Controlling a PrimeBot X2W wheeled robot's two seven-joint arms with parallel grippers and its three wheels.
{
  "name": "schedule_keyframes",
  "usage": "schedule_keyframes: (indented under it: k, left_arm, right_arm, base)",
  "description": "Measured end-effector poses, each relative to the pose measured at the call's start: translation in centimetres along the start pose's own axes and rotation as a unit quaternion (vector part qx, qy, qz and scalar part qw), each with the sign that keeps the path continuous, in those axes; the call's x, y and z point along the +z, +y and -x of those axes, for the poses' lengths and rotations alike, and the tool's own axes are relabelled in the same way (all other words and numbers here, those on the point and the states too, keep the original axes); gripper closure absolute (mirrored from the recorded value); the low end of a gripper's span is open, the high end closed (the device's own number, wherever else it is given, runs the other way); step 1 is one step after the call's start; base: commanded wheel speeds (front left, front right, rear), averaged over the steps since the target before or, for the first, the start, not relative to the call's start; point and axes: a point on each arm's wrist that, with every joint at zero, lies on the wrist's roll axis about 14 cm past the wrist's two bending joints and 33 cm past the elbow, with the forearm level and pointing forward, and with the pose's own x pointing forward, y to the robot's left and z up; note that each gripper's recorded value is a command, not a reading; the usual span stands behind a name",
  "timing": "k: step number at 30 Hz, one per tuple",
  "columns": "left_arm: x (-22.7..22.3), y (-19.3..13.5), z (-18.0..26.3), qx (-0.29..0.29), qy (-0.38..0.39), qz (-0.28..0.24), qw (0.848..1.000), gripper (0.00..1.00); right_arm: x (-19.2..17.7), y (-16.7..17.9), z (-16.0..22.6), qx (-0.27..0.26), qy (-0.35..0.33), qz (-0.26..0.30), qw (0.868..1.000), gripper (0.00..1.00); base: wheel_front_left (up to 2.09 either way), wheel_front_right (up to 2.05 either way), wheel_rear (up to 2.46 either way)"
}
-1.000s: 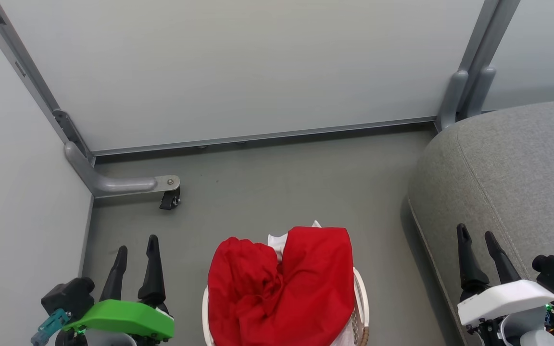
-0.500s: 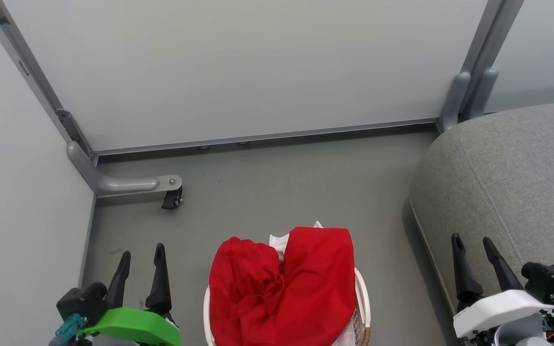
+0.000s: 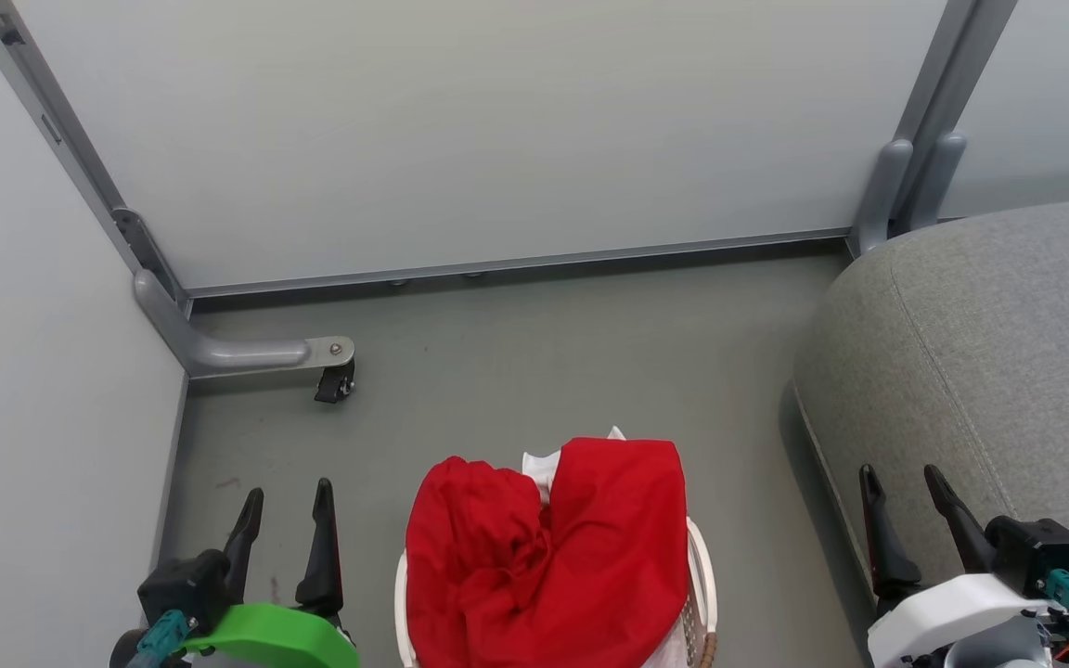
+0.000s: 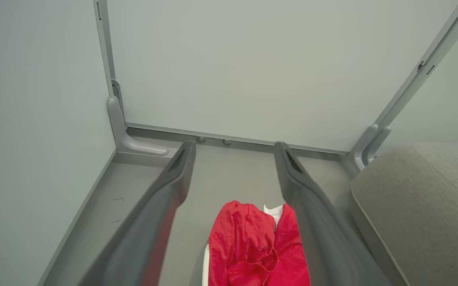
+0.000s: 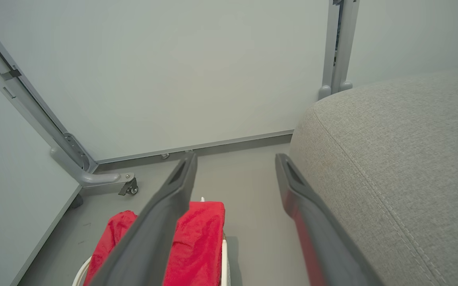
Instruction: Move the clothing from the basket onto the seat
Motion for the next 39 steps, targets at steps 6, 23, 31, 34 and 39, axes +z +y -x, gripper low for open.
schedule_keyframes:
  k: [6,23,31,34,39]
  left_arm:
    - [-0.4,-0.1,0.1,-0.004,0.005,-0.021,1.000,0.00]
    - [-1.4,-0.1,0.5,-0.013,0.015,-0.070,0.997,0.00]
    - [-1.6,-0.1,0.5,-0.014,0.018,-0.075,0.997,0.00]
    - [-1.7,-0.1,0.5,-0.014,0.019,-0.075,0.997,0.00]
    - [-1.7,-0.1,0.5,-0.014,0.019,-0.075,0.997,0.00]
  right_arm:
    - [-0.1,0.2,0.0,0.007,0.000,0.025,1.000,0.00]
    - [-0.2,1.0,0.0,0.027,-0.004,0.082,0.996,0.00]
    - [-0.3,1.1,0.0,0.030,-0.005,0.089,0.996,0.00]
    - [-0.3,1.1,0.0,0.030,-0.004,0.089,0.996,0.00]
    - [-0.3,1.0,0.1,0.030,-0.004,0.089,0.996,0.00]
  base:
    - [0.00,0.00,0.00]
    - [0.00,0.00,0.00]
    - [0.00,0.00,0.00]
    - [0.00,0.00,0.00]
    - [0.00,0.00,0.00]
